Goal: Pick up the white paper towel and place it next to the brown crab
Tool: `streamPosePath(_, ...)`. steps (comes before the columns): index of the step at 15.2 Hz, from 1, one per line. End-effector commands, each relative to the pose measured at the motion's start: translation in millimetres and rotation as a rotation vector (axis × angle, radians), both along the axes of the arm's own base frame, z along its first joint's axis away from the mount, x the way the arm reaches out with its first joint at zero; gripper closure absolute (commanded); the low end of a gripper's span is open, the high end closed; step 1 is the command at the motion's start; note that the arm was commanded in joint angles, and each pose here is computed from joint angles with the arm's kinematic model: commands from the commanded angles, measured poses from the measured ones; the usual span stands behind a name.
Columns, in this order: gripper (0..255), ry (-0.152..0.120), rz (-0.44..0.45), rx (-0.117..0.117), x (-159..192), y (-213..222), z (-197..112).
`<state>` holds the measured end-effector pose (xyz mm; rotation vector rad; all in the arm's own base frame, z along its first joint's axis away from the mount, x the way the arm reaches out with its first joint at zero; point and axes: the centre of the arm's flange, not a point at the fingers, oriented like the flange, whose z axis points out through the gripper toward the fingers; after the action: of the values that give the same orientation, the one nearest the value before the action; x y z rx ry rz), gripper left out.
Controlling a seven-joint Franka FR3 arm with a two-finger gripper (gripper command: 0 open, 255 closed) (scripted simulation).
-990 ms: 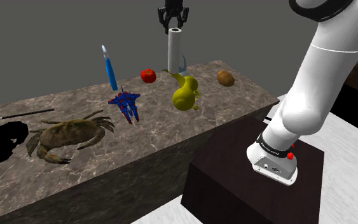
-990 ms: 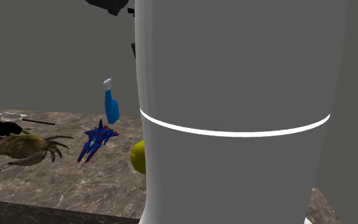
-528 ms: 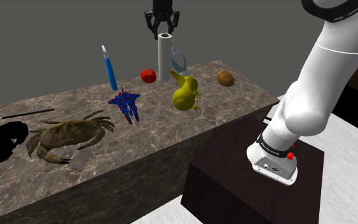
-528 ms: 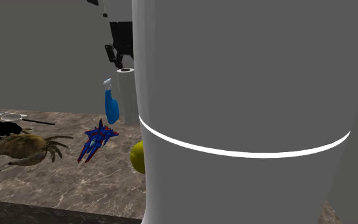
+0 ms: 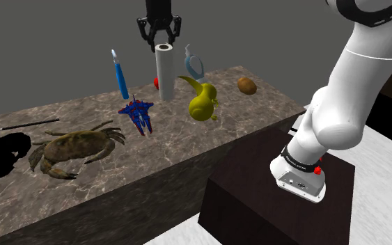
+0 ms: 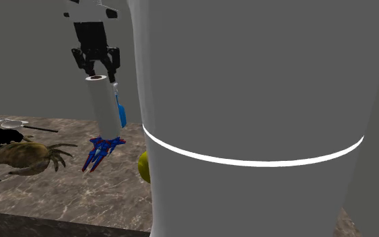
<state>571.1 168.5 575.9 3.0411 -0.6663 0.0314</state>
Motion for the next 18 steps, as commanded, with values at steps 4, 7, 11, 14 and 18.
streamPosePath(4, 255, 0.000, -0.002, 0.000, -9.3, 62.7, -0.2)
streamPosePath(7, 255, 0.000, -0.002, 0.000, -16.1, 101.8, -0.1)
streamPosePath(11, 255, 0.000, -0.002, 0.000, -25.2, 153.8, -0.1)
streamPosePath(14, 255, 0.000, -0.002, 0.000, -31.9, 192.1, 0.0)
streamPosePath(18, 255, 0.000, -0.002, 0.000, -31.9, 192.1, -21.2)
